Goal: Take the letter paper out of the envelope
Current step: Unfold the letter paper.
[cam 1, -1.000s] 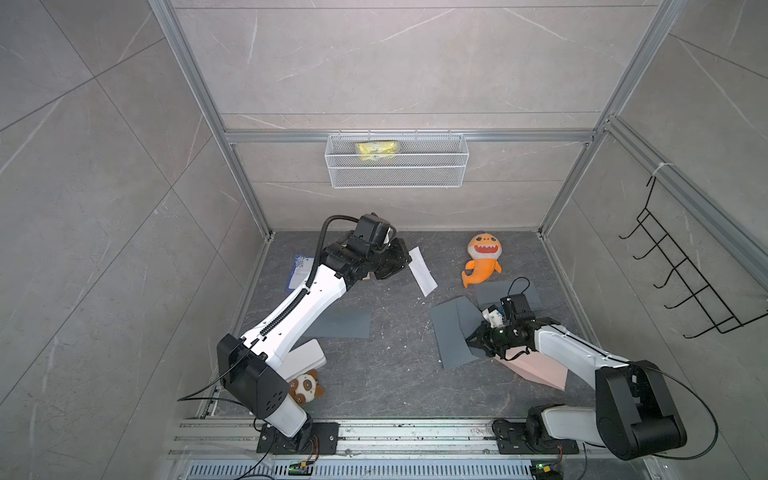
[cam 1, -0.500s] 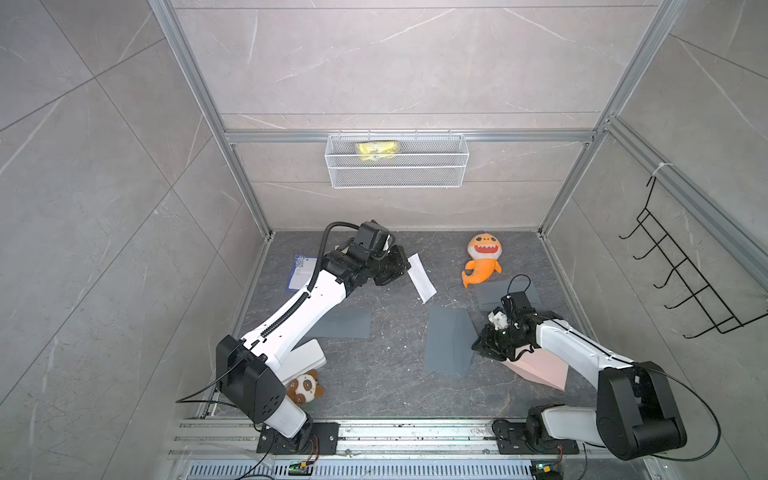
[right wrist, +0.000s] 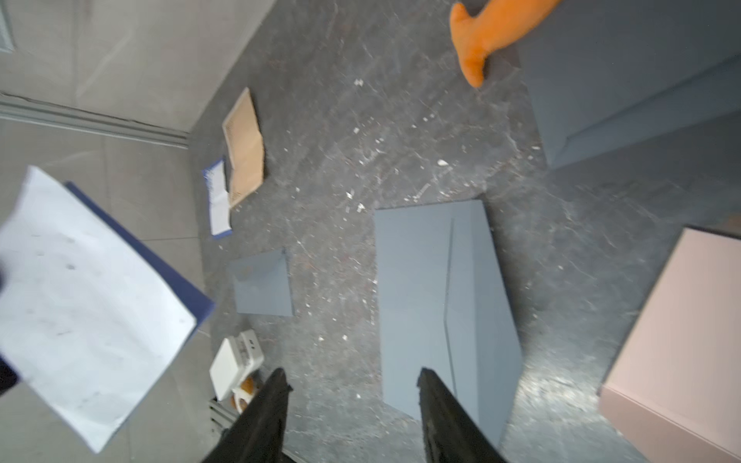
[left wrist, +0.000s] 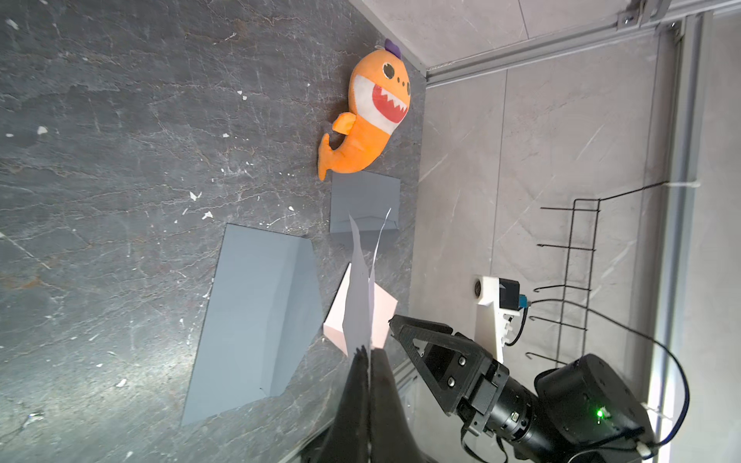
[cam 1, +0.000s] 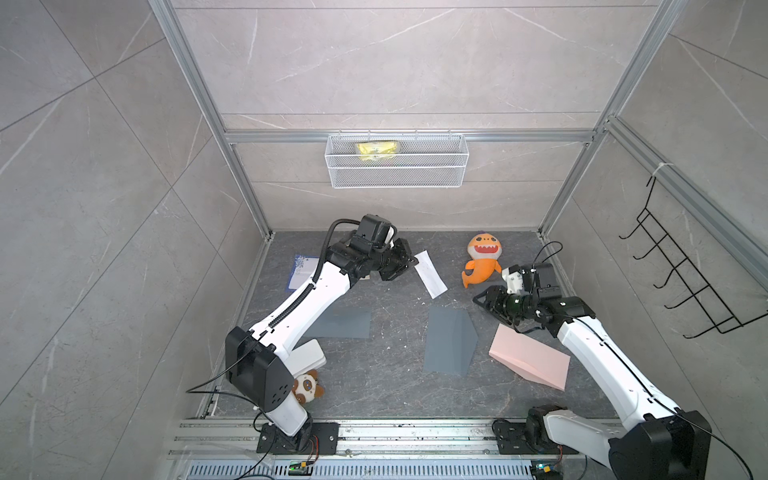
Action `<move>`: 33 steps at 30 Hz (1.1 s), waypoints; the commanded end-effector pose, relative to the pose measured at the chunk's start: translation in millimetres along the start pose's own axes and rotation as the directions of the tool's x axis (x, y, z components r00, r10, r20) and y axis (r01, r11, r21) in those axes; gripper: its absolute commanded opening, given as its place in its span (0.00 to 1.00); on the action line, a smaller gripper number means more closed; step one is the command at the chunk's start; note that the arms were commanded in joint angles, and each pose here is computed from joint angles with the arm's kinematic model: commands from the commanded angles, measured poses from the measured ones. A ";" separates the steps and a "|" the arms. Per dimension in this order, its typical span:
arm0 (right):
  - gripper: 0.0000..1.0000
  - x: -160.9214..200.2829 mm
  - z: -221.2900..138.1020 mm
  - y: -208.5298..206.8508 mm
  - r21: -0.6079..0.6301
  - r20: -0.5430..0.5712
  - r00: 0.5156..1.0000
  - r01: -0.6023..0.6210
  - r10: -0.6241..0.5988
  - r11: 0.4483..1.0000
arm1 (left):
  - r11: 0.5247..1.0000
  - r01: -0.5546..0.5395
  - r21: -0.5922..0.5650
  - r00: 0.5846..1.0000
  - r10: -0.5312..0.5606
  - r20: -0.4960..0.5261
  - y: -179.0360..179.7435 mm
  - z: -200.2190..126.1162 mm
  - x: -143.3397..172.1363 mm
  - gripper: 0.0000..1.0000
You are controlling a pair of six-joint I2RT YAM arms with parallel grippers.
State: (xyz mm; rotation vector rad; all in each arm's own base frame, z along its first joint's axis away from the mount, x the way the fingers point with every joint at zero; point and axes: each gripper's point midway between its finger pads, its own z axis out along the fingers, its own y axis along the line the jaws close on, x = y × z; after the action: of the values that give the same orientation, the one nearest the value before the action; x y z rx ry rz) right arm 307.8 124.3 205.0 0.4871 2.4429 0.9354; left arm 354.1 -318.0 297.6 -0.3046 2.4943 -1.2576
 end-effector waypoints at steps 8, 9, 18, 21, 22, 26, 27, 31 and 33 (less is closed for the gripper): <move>0.60 -58.9 -1.3 63.4 -0.392 0.068 0.883 -0.404 0.464 0.827 | 0.934 0.334 0.125 0.941 -0.323 -0.097 -10.7 1.1 -16.2 0.00; 0.60 -62.1 1.8 64.0 -0.405 0.060 0.871 -0.424 0.487 0.810 | 0.932 0.339 0.130 0.939 -0.329 -0.098 -10.7 2.9 -16.5 0.00; 0.58 -61.1 34.2 86.1 -0.438 -0.017 0.838 -0.497 0.546 0.749 | 0.914 0.377 0.146 0.925 -0.366 -0.098 -7.3 9.9 -17.2 0.00; 0.57 -54.8 43.7 91.7 -0.431 -0.033 0.839 -0.502 0.543 0.750 | 0.914 0.378 0.146 0.925 -0.367 -0.097 -7.5 10.6 -17.9 0.00; 0.56 -53.4 46.0 93.7 -0.431 -0.036 0.840 -0.501 0.541 0.750 | 0.914 0.377 0.147 0.926 -0.366 -0.097 -8.1 10.4 -18.1 0.00; 0.55 -53.1 49.8 101.5 -0.443 -0.047 0.842 -0.500 0.537 0.745 | 0.915 0.378 0.143 0.925 -0.366 -0.100 -6.6 11.7 -17.6 0.00; 0.55 -53.6 50.2 102.7 -0.445 -0.046 0.843 -0.498 0.536 0.744 | 0.915 0.379 0.142 0.925 -0.368 -0.099 -6.0 12.1 -17.6 0.00; 0.53 -54.4 49.1 109.5 -0.453 -0.044 0.854 -0.479 0.518 0.752 | 0.915 0.378 0.142 0.925 -0.366 -0.103 -6.2 12.5 -17.1 0.00; 0.53 -53.6 48.4 108.5 -0.436 -0.036 0.862 -0.469 0.506 0.768 | 0.917 0.374 0.138 0.926 -0.362 -0.103 -6.0 12.3 -16.9 0.00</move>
State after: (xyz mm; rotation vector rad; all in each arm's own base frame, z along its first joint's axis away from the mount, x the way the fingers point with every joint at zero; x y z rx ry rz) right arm 390.1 197.8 245.9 1.0506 1.9935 1.5811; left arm 376.7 -319.1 288.9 -0.7702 2.4653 -1.5719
